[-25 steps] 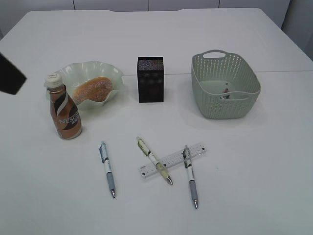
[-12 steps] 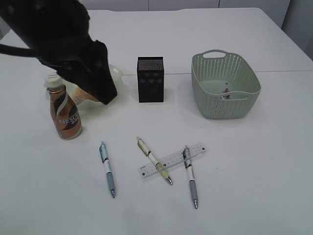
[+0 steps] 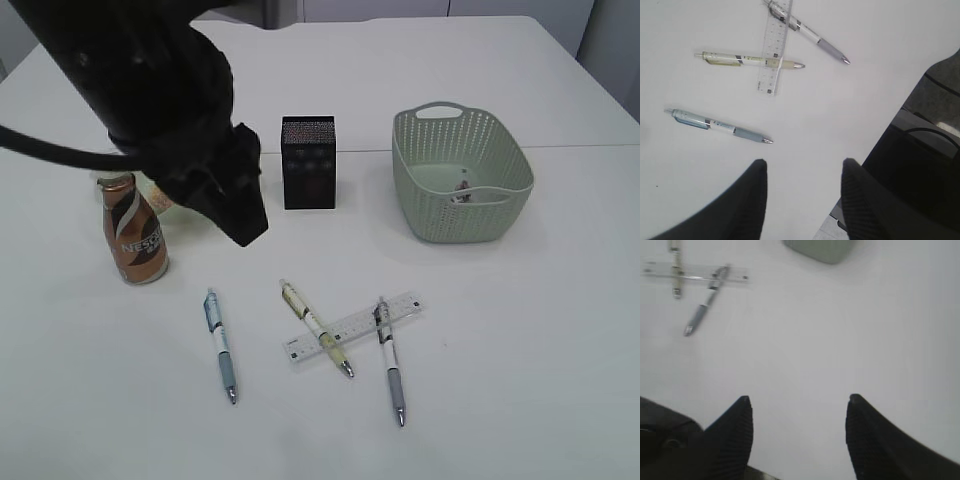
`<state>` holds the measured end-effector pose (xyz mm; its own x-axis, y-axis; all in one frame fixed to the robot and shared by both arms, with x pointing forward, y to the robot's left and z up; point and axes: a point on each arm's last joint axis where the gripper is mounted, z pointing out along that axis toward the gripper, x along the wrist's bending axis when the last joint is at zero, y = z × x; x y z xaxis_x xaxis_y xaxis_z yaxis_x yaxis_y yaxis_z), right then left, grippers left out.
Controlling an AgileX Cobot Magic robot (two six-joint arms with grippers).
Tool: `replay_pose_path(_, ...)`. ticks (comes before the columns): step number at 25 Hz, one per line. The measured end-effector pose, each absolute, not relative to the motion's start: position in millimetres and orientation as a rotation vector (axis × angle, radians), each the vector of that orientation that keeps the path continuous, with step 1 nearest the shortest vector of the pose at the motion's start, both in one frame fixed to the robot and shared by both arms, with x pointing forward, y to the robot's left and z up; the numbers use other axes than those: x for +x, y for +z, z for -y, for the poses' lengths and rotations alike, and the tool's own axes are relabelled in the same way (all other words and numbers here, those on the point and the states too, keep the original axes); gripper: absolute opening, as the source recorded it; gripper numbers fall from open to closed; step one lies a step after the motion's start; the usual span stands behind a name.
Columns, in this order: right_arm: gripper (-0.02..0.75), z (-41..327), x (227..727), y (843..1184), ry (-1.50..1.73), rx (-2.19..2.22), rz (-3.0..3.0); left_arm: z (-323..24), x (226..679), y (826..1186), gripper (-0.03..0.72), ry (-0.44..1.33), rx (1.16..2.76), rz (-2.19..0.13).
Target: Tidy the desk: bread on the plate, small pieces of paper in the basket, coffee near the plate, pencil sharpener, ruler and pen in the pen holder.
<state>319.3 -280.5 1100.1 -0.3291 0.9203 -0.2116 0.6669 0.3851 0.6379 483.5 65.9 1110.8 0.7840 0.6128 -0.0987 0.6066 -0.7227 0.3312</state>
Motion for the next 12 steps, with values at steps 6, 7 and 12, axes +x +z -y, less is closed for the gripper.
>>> replay_pose_path(6,0.464,275.1,283.0,1098.8,0.970,1.251,-2.192,-63.4,481.2,1111.0,0.354,0.004,2.624,-0.921)
replay_pose_path(7,0.464,276.1,277.5,1098.7,1.022,1.245,-2.179,-63.1,480.9,1111.1,0.354,-0.002,2.622,-0.921)
replay_pose_path(12,0.464,286.7,251.9,1087.3,1.191,1.249,-2.097,-62.8,480.7,1111.1,0.354,-0.007,2.620,-0.922)
